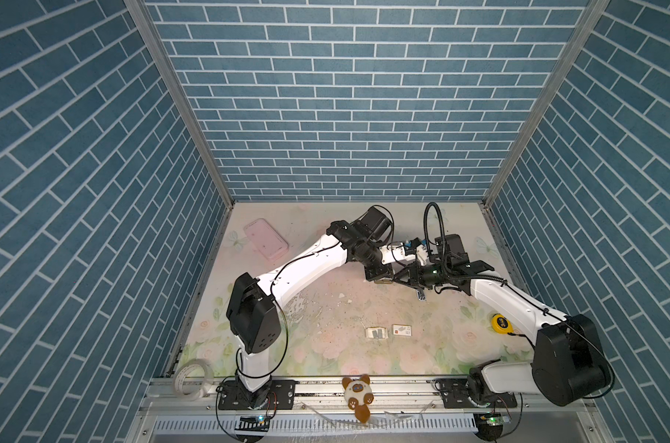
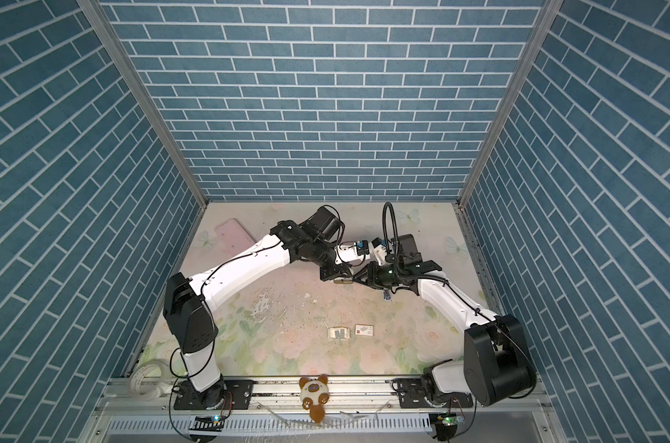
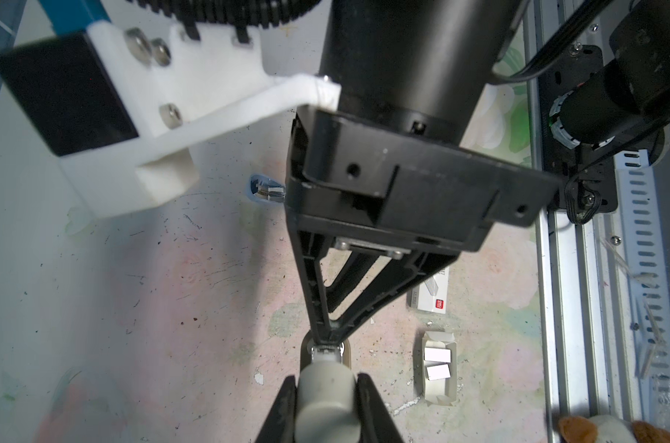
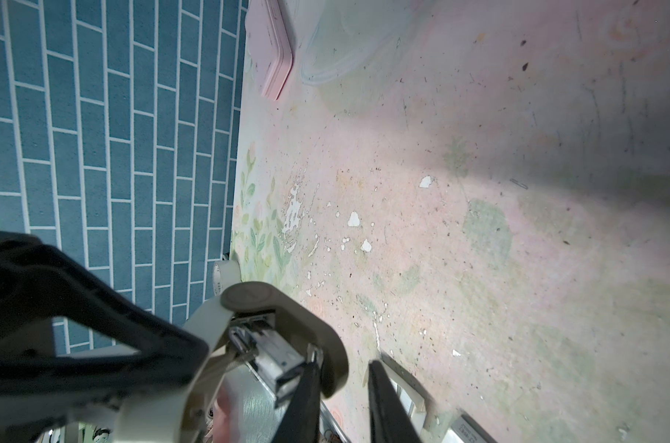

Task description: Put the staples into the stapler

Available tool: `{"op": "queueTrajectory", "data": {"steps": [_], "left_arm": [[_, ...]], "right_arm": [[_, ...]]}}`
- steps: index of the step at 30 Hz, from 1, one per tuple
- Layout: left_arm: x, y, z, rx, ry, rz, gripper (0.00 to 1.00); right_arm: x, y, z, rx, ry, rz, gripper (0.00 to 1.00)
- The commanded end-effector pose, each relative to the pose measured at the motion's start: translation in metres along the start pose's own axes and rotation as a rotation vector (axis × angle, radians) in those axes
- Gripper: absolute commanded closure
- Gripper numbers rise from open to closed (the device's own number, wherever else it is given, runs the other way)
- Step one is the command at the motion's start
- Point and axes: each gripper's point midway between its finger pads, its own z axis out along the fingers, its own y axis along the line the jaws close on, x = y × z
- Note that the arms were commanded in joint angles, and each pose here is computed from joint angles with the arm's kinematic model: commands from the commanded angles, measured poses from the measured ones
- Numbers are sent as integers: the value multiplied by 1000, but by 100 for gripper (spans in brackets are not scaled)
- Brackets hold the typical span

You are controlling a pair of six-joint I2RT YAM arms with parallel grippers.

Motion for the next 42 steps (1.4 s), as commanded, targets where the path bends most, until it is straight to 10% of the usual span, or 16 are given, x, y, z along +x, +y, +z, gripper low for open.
{"op": "queueTrajectory", "data": {"steps": [1, 32, 42], "left_arm": [[-20, -1, -23, 1, -76, -17, 97], [-44, 13, -28, -18, -148, -77, 98], [-17, 8, -35, 97, -151, -132, 98]], "right_arm": [[0, 1, 5, -23, -13, -1, 77], [-4, 5, 24, -113, -68, 15, 75], [14, -16, 0, -20, -131, -71, 55]]}}
